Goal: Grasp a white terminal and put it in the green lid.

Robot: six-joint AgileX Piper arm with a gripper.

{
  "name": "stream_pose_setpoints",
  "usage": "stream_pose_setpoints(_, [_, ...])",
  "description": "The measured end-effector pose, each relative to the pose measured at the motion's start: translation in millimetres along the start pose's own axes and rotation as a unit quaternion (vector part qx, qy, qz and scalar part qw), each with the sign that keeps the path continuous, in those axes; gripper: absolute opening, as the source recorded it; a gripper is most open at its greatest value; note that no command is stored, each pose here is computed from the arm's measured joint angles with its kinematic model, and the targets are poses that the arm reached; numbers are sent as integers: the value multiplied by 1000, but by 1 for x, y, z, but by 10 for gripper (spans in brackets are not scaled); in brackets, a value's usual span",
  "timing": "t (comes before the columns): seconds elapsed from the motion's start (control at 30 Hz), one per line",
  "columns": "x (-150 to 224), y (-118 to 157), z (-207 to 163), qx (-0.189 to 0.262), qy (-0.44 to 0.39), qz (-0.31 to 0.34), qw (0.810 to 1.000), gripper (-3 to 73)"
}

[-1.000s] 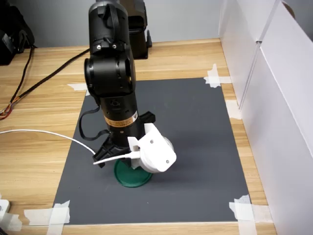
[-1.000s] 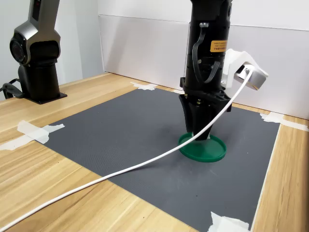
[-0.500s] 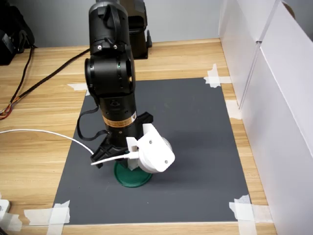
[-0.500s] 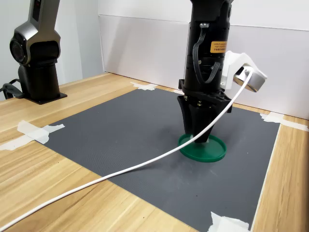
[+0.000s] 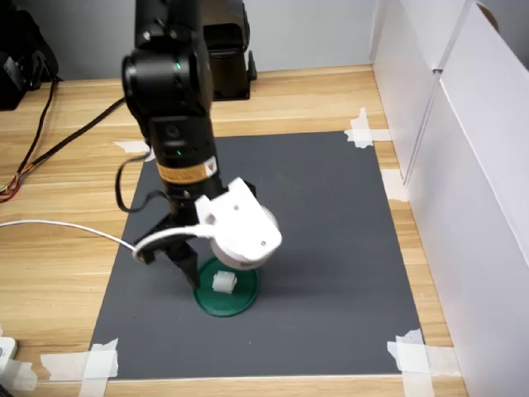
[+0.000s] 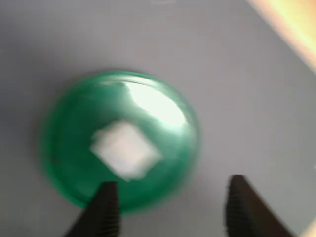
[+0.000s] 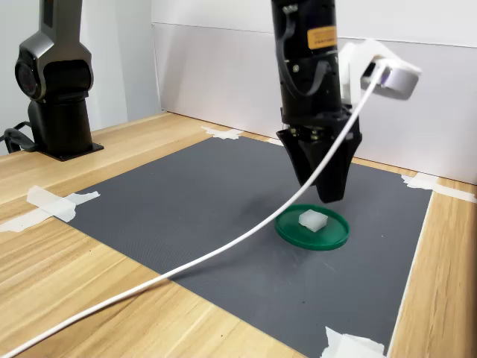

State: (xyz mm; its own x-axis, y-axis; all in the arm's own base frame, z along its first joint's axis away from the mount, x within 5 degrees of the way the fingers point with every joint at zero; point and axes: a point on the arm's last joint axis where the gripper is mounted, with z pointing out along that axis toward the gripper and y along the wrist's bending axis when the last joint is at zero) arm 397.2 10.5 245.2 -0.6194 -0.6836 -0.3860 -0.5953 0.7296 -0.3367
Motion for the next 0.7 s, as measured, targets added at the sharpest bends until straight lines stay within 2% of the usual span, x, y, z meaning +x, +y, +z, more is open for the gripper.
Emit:
stream_pose_setpoints(0.1, [17, -6, -19, 36, -29, 22, 999, 321])
stream_pose_setpoints(0.27, [37, -8, -52, 57, -59, 73, 994, 44])
stream_pose_setpoints(0.4, [46, -3, -84, 76, -86, 109, 987, -15])
stream_pose_setpoints(0.5, [50, 4, -97, 81, -97, 126, 984, -18])
stream_pose_setpoints(0.57, [57, 12, -107, 88, -113, 161, 976, -20])
stream_pose_setpoints(0.7, [67, 23, -109, 95, -129, 206, 965, -20])
